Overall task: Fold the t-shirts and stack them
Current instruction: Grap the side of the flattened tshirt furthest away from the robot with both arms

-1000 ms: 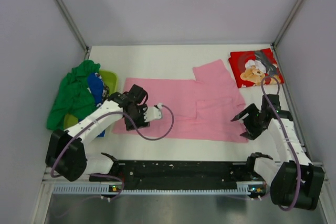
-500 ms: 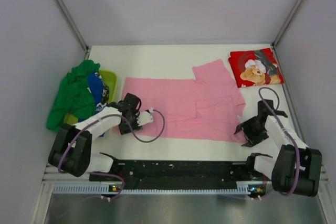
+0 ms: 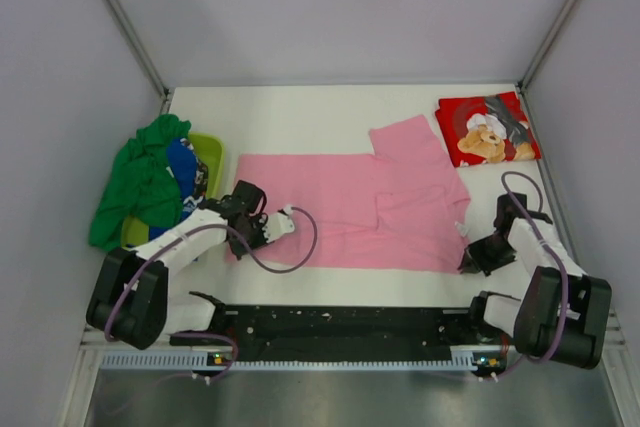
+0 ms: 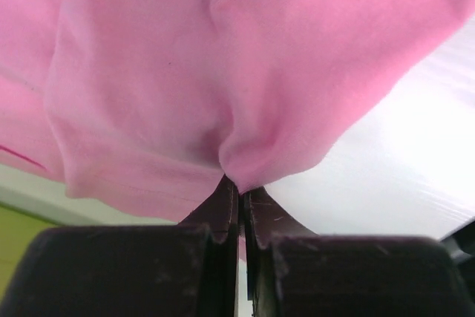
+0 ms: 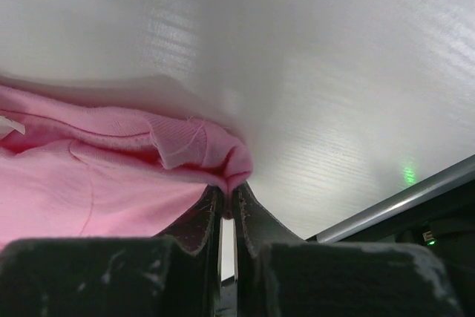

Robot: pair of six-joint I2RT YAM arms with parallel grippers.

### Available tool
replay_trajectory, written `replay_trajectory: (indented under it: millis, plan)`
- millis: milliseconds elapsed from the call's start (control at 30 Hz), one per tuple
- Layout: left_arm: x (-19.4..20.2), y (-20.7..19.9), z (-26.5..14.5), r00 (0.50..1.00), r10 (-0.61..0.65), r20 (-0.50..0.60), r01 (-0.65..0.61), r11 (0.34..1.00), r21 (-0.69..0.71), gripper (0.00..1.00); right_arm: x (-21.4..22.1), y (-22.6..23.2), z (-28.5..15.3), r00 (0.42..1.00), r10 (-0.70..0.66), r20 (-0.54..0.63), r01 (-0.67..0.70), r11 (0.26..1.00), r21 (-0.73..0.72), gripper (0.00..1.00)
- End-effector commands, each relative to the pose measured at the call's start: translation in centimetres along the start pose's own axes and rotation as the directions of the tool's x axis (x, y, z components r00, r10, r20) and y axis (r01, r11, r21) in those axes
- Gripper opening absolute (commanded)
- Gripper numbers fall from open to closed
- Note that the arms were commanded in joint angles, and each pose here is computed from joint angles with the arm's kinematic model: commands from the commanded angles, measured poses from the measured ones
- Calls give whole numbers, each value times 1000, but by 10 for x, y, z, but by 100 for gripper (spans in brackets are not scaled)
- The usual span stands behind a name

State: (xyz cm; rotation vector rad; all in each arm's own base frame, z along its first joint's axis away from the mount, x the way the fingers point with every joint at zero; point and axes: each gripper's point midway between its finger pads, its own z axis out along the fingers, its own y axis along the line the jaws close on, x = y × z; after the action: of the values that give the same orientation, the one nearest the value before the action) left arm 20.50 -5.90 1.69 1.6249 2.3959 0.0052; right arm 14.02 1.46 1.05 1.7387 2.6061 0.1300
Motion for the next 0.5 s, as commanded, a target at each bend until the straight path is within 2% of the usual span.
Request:
replay_trajectory:
  millis: [0, 233, 367, 467]
  plan:
    - [-8, -45, -10, 997, -8, 71, -5, 984, 177, 0, -42, 4, -10, 982, 38, 187, -37, 999, -14, 0]
    - [5, -76, -30, 999, 36, 24, -41, 964, 264, 0, -26, -10, -30, 985, 81, 156, -82, 997, -2, 0]
    - [15, -78, -48, 998, 64, 1, -62, 967, 248, 0, -20, -12, -54, 982, 91, 165, -87, 996, -31, 0]
    - [15, -83, -55, 997, 71, -3, -68, 960, 272, 10, -13, -13, -70, 979, 114, 168, -103, 992, -70, 0]
